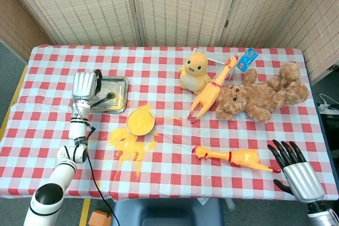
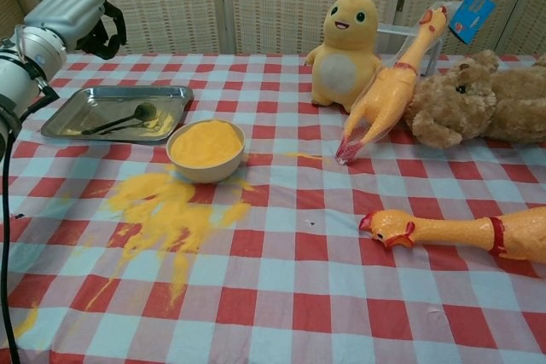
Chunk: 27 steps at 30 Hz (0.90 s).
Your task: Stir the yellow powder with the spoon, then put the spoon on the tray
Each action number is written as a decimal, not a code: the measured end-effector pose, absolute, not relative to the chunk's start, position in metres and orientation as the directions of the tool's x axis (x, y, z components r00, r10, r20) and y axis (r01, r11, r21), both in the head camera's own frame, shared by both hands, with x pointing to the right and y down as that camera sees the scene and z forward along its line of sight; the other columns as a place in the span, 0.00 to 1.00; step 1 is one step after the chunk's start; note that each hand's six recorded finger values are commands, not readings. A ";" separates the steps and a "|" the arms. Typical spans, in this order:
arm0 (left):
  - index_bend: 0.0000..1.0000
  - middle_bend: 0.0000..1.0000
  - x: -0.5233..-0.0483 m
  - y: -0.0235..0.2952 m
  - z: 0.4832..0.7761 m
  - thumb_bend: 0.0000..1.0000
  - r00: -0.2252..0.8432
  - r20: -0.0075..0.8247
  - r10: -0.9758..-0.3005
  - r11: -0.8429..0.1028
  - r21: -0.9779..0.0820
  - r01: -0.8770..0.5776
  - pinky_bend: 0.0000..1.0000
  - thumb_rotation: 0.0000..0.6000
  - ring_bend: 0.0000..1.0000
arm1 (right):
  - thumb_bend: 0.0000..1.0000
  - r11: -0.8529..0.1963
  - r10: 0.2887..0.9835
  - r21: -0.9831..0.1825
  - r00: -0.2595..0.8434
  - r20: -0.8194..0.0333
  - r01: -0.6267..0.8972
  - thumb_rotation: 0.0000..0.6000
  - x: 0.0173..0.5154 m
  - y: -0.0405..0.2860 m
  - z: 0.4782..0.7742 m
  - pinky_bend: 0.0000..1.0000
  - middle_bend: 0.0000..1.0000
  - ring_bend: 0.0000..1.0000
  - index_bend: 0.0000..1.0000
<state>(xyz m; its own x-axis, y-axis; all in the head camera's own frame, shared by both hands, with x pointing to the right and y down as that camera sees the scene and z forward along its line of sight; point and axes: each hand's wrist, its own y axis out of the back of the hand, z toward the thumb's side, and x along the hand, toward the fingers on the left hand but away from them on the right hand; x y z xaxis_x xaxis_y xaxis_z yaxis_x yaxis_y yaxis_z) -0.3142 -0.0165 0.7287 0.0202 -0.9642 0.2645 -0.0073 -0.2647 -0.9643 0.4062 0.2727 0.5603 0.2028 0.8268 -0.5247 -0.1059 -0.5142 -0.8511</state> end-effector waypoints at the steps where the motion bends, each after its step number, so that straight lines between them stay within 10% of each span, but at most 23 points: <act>1: 0.48 1.00 -0.316 -0.017 0.728 0.59 0.015 0.263 -0.965 -0.263 -0.965 -0.007 1.00 1.00 1.00 | 0.08 -0.516 0.826 -0.850 0.202 -0.526 -0.107 1.00 0.406 0.273 0.561 0.00 0.00 0.00 0.00; 11: 0.35 1.00 -0.315 -0.014 0.718 0.55 0.051 0.215 -0.975 -0.220 -0.967 -0.130 1.00 1.00 1.00 | 0.08 -0.524 0.819 -0.845 0.212 -0.533 -0.102 1.00 0.405 0.273 0.562 0.00 0.00 0.00 0.00; 14: 0.25 0.88 -0.308 -0.002 0.713 0.51 0.110 0.186 -0.976 -0.206 -0.957 -0.204 0.97 1.00 0.80 | 0.08 -0.523 0.820 -0.847 0.215 -0.530 -0.093 1.00 0.405 0.273 0.560 0.00 0.00 0.00 0.00; 19: 0.02 0.22 -0.294 0.029 0.707 0.45 0.258 0.219 -0.941 -0.292 -0.910 -0.294 0.48 1.00 0.17 | 0.08 -0.538 0.808 -0.838 0.230 -0.542 -0.087 1.00 0.404 0.274 0.561 0.00 0.00 0.00 0.00; 27: 0.00 0.00 -0.311 0.145 0.651 0.36 0.481 0.419 -0.770 -0.570 -0.791 -0.223 0.08 1.00 0.00 | 0.08 -0.553 0.786 -0.830 0.280 -0.551 -0.081 1.00 0.397 0.280 0.557 0.00 0.00 0.00 0.00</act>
<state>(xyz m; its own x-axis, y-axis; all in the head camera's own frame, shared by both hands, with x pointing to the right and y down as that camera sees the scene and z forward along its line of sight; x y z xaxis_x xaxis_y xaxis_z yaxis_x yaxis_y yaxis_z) -0.3107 0.1452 0.6508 0.4807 -0.7702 0.4192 -0.2231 -0.5697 -0.7910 0.3967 0.2800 0.5566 0.2795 0.7863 -0.5510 -0.0809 -0.5526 -0.8295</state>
